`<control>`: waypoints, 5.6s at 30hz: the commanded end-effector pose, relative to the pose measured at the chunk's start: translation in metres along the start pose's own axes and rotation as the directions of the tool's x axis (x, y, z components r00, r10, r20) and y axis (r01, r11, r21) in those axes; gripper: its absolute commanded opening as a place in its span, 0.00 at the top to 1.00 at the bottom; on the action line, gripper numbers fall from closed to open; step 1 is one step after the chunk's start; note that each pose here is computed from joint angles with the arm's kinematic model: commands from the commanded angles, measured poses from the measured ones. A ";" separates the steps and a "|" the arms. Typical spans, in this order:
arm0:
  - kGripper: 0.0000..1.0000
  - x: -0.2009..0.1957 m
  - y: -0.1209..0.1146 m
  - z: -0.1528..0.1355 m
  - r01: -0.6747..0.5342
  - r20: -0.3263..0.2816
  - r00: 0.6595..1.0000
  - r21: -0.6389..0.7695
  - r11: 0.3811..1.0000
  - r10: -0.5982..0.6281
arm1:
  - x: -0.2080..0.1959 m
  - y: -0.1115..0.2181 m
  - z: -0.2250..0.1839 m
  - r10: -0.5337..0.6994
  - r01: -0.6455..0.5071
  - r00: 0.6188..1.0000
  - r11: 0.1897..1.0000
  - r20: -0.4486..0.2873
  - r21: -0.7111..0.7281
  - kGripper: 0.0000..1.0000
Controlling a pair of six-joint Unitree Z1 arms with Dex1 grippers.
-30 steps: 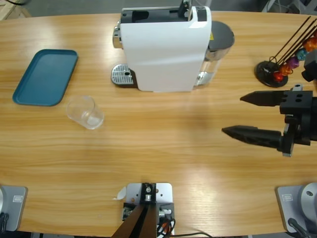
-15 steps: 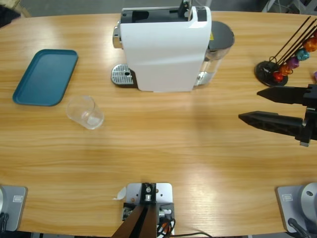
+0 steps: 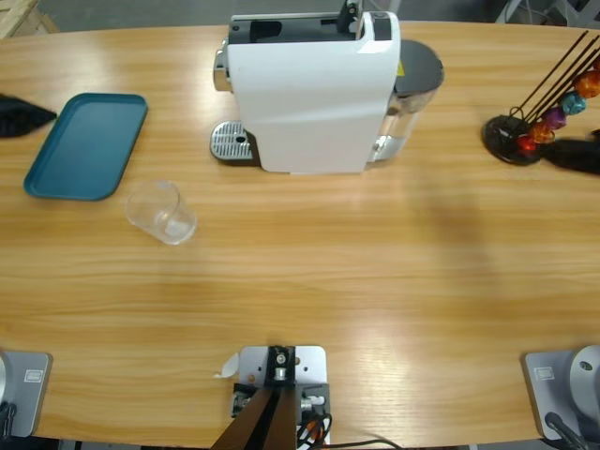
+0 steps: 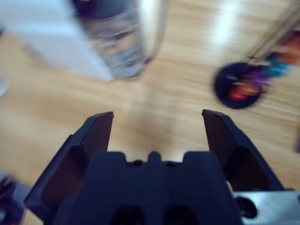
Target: Pour coffee
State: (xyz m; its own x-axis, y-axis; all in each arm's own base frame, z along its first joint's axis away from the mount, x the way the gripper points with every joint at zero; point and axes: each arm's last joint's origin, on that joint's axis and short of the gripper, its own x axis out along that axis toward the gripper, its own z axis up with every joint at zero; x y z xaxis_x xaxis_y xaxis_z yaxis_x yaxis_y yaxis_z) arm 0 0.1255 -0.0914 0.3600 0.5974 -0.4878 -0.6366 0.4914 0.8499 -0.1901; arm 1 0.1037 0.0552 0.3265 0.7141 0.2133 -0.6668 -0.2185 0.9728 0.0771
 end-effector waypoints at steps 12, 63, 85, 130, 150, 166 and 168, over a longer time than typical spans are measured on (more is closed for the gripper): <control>0.16 0.023 0.010 -0.039 -0.070 -0.114 0.991 0.002 0.998 0.069 | 0.028 -0.030 0.045 -0.310 0.304 0.951 0.930 -0.003 0.206 0.37; 0.16 0.024 0.011 -0.040 -0.074 -0.110 0.991 0.004 0.997 0.073 | 0.079 -0.052 0.050 -0.355 0.354 0.934 0.898 -0.042 0.263 0.37; 0.17 0.023 0.011 -0.041 -0.073 -0.107 0.992 0.005 0.997 0.073 | 0.084 -0.054 0.050 -0.388 0.391 0.920 0.887 -0.059 0.246 0.64; 0.17 0.025 0.011 -0.041 -0.071 -0.109 0.991 0.007 0.997 0.072 | 0.049 -0.051 0.074 -0.389 0.366 0.919 0.899 0.055 0.240 1.00; 0.17 0.026 0.011 -0.042 -0.058 -0.105 0.993 0.013 0.998 0.059 | -0.023 0.016 0.081 0.212 -0.182 0.964 0.966 0.160 -0.185 1.00; 0.17 0.027 0.010 -0.043 -0.040 -0.100 0.994 0.016 0.999 0.041 | 0.024 0.148 0.123 0.699 -0.679 0.657 0.386 -0.283 -0.624 1.00; 0.17 0.028 0.010 -0.043 -0.037 -0.101 0.994 0.016 0.999 0.039 | 0.037 0.159 0.130 0.649 -0.658 0.689 0.371 -0.323 -0.656 1.00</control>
State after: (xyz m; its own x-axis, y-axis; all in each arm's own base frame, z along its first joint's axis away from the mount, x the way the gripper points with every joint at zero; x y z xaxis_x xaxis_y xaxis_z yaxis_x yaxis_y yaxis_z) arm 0 0.1222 -0.0872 0.3203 0.5801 -0.4271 -0.6936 0.4588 0.8749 -0.1550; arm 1 0.1474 0.1813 0.4268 0.2158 0.8376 -0.5019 -0.9659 0.2583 0.0157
